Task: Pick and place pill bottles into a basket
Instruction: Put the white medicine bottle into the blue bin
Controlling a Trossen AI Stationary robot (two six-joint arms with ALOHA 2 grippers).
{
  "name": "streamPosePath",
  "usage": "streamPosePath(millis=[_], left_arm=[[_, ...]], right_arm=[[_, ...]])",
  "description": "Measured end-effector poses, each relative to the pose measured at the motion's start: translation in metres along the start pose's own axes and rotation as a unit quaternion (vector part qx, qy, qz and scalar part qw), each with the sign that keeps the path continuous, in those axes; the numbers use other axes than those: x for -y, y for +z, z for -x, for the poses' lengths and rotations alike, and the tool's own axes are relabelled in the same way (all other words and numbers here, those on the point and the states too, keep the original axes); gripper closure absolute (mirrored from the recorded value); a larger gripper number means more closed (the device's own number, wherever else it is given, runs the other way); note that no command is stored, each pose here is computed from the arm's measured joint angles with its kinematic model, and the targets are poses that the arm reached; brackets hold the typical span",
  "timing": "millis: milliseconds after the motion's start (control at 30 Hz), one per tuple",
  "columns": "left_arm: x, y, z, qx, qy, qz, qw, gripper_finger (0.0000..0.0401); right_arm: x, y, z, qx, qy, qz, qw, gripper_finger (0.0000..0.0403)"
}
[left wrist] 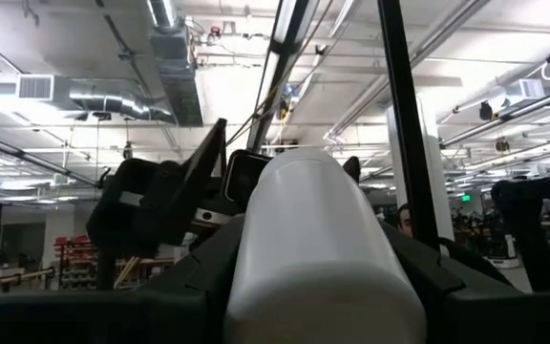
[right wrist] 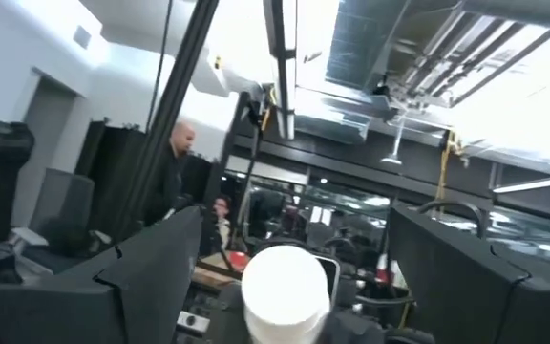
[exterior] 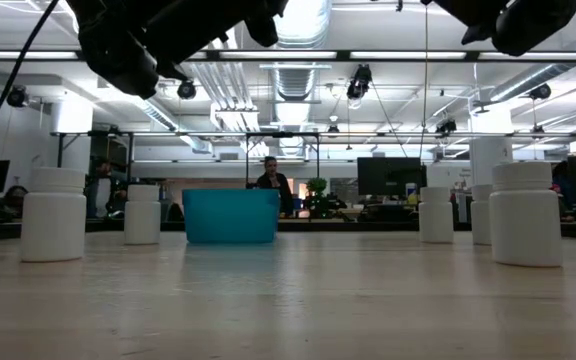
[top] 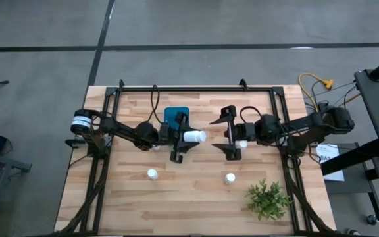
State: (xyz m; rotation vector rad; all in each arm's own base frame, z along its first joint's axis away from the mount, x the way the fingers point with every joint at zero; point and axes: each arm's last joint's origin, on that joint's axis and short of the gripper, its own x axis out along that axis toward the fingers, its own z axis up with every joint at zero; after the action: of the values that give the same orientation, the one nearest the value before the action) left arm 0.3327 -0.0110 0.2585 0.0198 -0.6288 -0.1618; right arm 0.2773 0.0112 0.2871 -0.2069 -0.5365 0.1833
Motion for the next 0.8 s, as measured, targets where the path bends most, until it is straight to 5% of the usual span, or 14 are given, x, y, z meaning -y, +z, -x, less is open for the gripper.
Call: streamPosePath(millis=[800], left_arm=[[0.001,0.002,-0.003,0.005,-0.019,0.013,1.000,0.0242]], right_arm=[[0.001,-0.035,-0.022,0.007,0.008,-0.014,1.000,0.0092]])
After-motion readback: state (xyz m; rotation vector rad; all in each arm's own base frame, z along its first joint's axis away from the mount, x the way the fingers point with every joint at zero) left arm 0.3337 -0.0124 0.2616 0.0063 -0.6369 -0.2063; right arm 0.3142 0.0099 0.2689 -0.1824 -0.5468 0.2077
